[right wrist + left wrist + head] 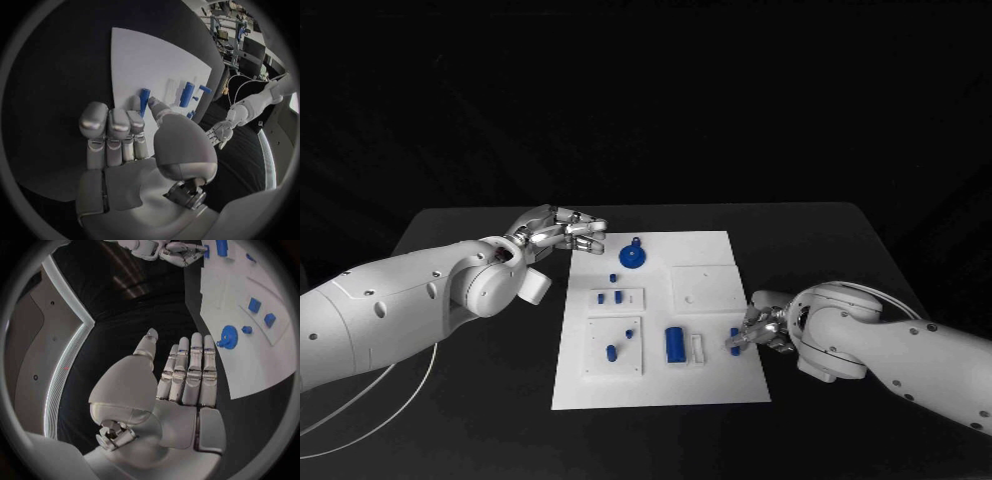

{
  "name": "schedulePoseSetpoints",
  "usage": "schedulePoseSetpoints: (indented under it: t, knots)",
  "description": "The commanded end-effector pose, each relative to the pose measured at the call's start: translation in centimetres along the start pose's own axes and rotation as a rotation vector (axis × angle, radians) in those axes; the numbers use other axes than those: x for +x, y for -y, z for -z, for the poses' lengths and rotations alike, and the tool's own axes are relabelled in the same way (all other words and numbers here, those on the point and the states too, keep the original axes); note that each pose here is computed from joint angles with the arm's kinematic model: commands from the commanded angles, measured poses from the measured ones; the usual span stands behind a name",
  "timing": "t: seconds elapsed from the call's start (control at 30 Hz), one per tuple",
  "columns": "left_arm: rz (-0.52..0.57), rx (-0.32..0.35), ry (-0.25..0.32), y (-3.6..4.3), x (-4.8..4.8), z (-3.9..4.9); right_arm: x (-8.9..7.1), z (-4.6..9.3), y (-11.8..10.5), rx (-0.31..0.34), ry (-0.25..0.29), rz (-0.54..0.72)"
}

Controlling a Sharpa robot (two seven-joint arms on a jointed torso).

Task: Assemble the parts on the task board

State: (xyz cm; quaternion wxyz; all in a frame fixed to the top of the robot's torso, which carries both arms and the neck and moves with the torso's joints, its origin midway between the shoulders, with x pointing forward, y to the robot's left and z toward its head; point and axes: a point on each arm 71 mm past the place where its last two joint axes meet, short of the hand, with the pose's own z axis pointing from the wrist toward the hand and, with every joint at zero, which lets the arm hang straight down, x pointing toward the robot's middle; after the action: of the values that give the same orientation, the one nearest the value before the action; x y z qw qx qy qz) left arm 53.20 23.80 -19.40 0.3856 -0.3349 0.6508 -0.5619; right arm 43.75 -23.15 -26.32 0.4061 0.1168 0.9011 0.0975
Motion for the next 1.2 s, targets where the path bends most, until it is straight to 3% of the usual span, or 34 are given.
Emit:
schedulePoseSetpoints:
  t: [0.03,0.27,0.57,1.0,1.2]
  knots:
    - [0.009,-0.003,-0.028,0.03,0.40,-0.17,1.2,-0.6,0.6,0.061,0.027,0.142]
    - [0.006,-0.009,-0.042,-0.03,0.61,-0.29,2.5,-1.7,0.0,0.068,0.053,0.221]
    - [0.004,-0.020,-0.047,-0.16,0.54,-0.20,3.6,-2.1,-0.3,0.067,0.026,0.234]
    - [0.002,-0.033,-0.051,-0.29,0.46,-0.09,4.3,-2.1,0.2,0.074,-0.073,0.089]
    - [0.001,-0.036,-0.052,-0.31,0.48,-0.07,4.4,-2.1,0.4,0.074,-0.086,0.034]
